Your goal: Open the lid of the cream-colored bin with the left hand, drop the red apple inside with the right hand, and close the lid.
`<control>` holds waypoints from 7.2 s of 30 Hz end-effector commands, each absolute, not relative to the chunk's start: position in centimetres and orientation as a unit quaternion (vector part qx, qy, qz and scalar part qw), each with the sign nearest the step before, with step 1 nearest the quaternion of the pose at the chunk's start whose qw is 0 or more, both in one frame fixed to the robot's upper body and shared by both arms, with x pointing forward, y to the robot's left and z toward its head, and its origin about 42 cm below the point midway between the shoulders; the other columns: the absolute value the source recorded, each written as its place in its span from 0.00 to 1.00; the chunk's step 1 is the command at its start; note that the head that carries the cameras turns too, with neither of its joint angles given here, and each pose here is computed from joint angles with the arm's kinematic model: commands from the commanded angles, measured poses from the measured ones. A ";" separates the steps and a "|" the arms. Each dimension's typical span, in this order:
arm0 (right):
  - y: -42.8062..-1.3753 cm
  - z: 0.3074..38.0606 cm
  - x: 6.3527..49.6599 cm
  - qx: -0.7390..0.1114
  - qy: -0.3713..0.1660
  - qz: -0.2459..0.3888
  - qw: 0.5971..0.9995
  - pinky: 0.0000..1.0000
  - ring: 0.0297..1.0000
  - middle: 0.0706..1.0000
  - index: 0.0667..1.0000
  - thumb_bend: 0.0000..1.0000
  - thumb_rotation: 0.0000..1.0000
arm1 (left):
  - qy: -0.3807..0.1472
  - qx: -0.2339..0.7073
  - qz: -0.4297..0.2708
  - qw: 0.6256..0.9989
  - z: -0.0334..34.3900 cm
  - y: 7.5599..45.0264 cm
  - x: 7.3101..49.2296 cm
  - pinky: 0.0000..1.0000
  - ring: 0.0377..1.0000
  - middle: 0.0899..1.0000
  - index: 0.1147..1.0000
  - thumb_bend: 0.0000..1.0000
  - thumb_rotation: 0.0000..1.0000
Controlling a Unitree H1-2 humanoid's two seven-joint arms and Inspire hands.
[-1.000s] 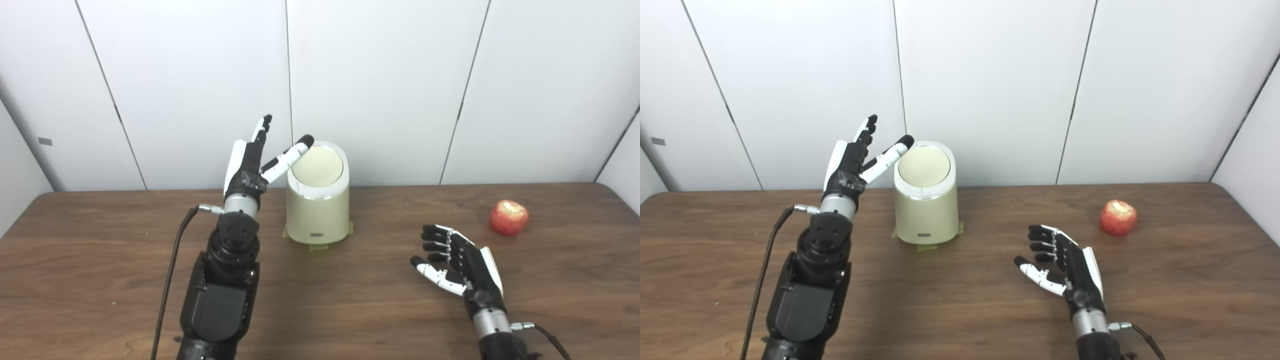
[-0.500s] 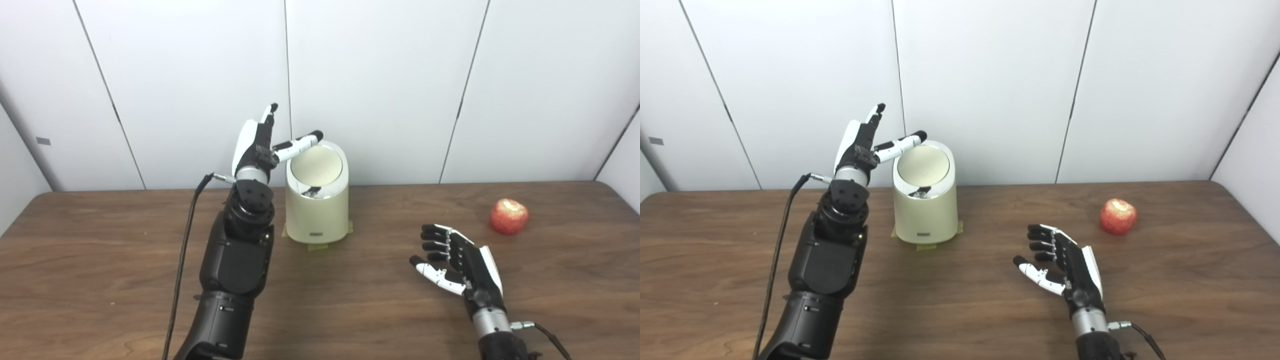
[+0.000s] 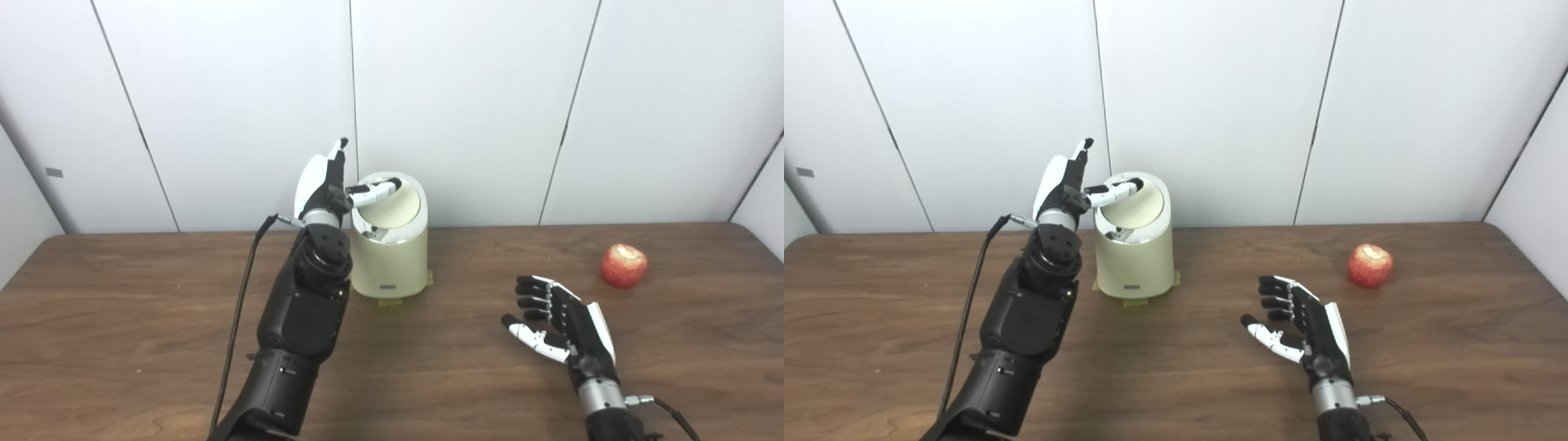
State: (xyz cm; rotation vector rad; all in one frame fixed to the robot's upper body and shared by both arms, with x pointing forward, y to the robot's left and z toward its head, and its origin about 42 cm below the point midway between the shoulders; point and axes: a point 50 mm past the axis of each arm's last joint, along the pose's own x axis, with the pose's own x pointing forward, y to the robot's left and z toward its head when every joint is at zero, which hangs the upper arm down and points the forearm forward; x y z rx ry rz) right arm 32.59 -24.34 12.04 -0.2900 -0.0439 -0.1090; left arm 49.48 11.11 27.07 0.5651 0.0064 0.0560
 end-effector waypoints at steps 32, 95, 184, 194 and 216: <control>-23.8 13.1 33.2 -0.171 -0.025 -0.049 0.984 0.62 0.68 0.69 0.67 0.28 0.04 | -0.025 0.450 0.047 0.891 28.9 12.0 50.8 1.00 1.00 1.00 1.00 0.81 0.00; -25.2 16.7 34.3 -0.290 -0.092 -0.069 0.950 0.57 0.65 0.67 0.66 0.29 0.16 | -0.240 0.056 0.046 0.968 24.2 22.4 35.8 0.92 0.91 0.88 0.87 0.21 0.95; -38.2 23.9 49.2 -0.750 0.064 0.012 0.658 0.34 0.42 0.40 0.47 0.53 0.00 | -0.137 -0.012 0.038 0.990 15.7 24.4 31.2 0.88 0.95 0.95 0.92 0.39 0.88; -36.0 26.0 48.5 -0.718 0.024 0.012 0.695 0.36 0.43 0.41 0.45 0.53 0.00 | -0.133 -0.014 0.037 0.990 15.7 24.5 31.1 0.90 0.95 0.96 0.93 0.39 0.87; -21.3 36.4 41.5 -0.644 -0.389 0.088 0.653 0.47 0.43 0.51 0.41 0.51 0.00 | -0.124 -0.001 0.039 0.992 15.4 24.5 31.0 0.92 0.96 0.97 0.94 0.38 0.92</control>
